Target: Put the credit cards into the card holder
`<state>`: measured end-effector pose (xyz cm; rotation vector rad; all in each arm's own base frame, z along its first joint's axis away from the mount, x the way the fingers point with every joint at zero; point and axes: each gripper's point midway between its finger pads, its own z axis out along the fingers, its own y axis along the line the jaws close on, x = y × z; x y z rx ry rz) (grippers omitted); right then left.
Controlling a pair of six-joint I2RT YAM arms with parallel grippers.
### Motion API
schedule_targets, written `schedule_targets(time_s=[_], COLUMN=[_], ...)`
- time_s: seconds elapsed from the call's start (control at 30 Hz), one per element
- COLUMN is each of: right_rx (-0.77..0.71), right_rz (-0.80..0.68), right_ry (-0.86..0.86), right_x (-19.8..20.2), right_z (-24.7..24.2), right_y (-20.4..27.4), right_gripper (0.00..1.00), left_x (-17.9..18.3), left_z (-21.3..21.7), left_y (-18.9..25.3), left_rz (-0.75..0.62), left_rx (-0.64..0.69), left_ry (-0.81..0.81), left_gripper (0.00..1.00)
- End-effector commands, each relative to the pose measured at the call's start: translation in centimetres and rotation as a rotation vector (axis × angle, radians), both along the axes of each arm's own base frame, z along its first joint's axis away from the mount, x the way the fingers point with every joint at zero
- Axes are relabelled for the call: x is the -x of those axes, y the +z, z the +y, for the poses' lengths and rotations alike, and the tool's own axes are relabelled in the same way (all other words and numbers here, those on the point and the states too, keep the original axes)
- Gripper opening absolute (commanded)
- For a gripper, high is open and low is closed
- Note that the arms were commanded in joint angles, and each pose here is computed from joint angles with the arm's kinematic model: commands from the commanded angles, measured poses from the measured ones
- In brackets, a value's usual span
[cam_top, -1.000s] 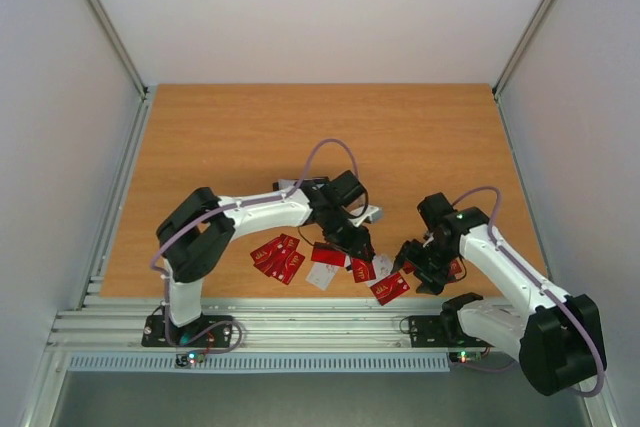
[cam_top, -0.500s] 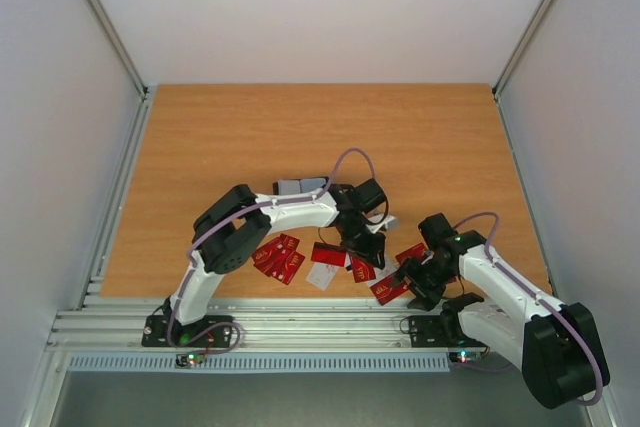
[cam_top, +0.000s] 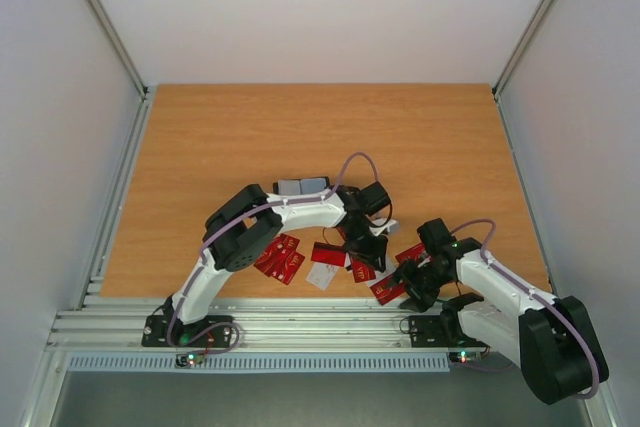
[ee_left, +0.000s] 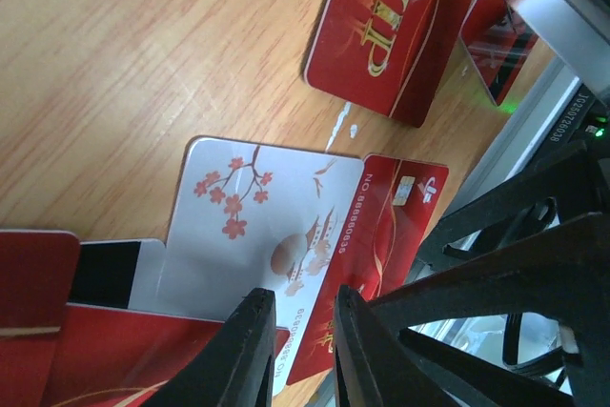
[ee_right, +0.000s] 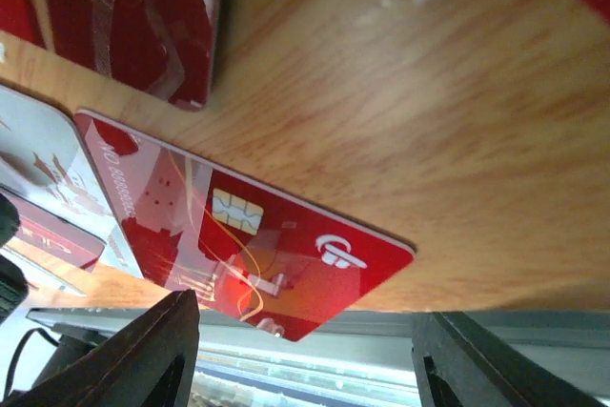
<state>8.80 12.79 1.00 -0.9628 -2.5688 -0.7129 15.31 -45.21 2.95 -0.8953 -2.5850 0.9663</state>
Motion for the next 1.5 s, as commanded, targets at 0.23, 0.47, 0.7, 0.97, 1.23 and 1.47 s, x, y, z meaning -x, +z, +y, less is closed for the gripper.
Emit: schedule_targets(time_s=[0.23,0.47,0.7,0.97,1.23,1.47], right_rx=[-0.085,-0.094,-0.106,-0.114,-0.103,-0.094], right_rz=[-0.034,-0.025,-0.041,-0.047,-0.076,-0.075], right_ry=[-0.029,-0.032,-0.028,-0.017,-0.004,0.005], right_x=[-1.2,-1.1,-1.6,-1.7,-2.1,-2.2], right_z=[1.3,1.4,1.7,1.8,1.7,1.6], right_y=[-0.7,-0.7,0.2,1.1,2.6,2.9], right_gripper=[0.57,0.53,0.46,0.44,0.44,0.40], left_x=[1.8,2.4,2.6,2.8,2.9,2.8], left_z=[1.0,1.3,1.5,1.6,1.8,1.6], left_y=[-2.8,-3.4,-3.7,-3.8,-3.8,-3.8], left_rz=[0.079,0.108,0.119,0.122,0.124,0.124], left_rx=[-0.056,-0.057,-0.058,-0.058,-0.062,-0.063], left_ry=[0.007,0.014,0.008,-0.007,-0.019,-0.031], left_gripper=[0.20,0.20,0.20,0.20,0.20,0.20])
